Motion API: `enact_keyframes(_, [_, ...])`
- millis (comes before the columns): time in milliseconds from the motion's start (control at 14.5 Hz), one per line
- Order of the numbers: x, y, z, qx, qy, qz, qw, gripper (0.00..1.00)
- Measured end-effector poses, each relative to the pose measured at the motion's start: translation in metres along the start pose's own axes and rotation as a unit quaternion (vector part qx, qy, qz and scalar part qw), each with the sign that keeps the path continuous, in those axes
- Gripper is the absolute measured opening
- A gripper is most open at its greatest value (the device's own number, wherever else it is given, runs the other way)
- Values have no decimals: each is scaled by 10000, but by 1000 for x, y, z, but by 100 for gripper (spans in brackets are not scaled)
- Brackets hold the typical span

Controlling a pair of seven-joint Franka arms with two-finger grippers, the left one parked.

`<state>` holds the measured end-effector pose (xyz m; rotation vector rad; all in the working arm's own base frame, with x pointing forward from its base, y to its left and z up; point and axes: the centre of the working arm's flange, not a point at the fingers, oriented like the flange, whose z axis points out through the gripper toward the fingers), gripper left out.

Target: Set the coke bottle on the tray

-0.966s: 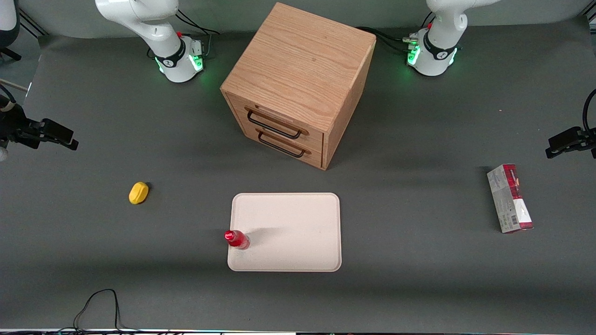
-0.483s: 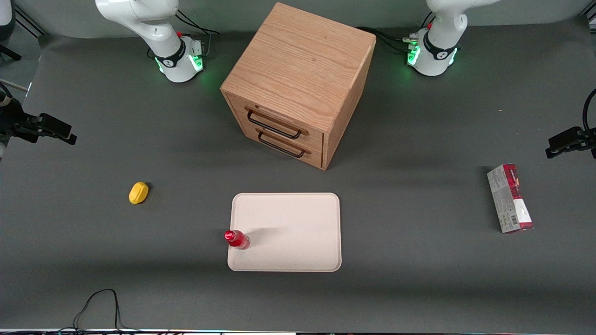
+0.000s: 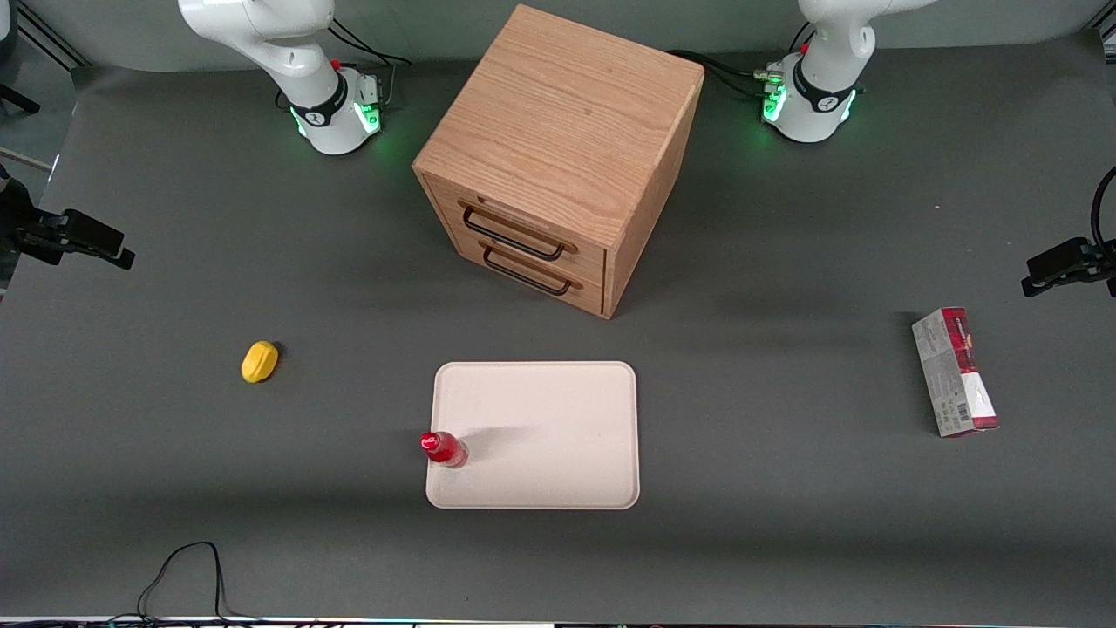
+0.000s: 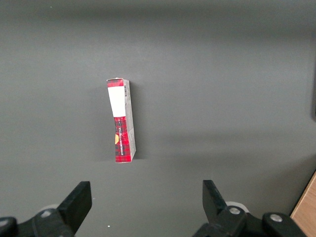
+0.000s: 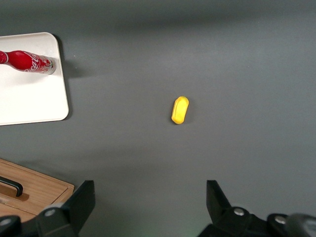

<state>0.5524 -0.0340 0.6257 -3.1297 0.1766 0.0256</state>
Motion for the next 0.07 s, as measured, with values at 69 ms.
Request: enact_keyframes(69, [0,0,0,0,-1,0,10000,100])
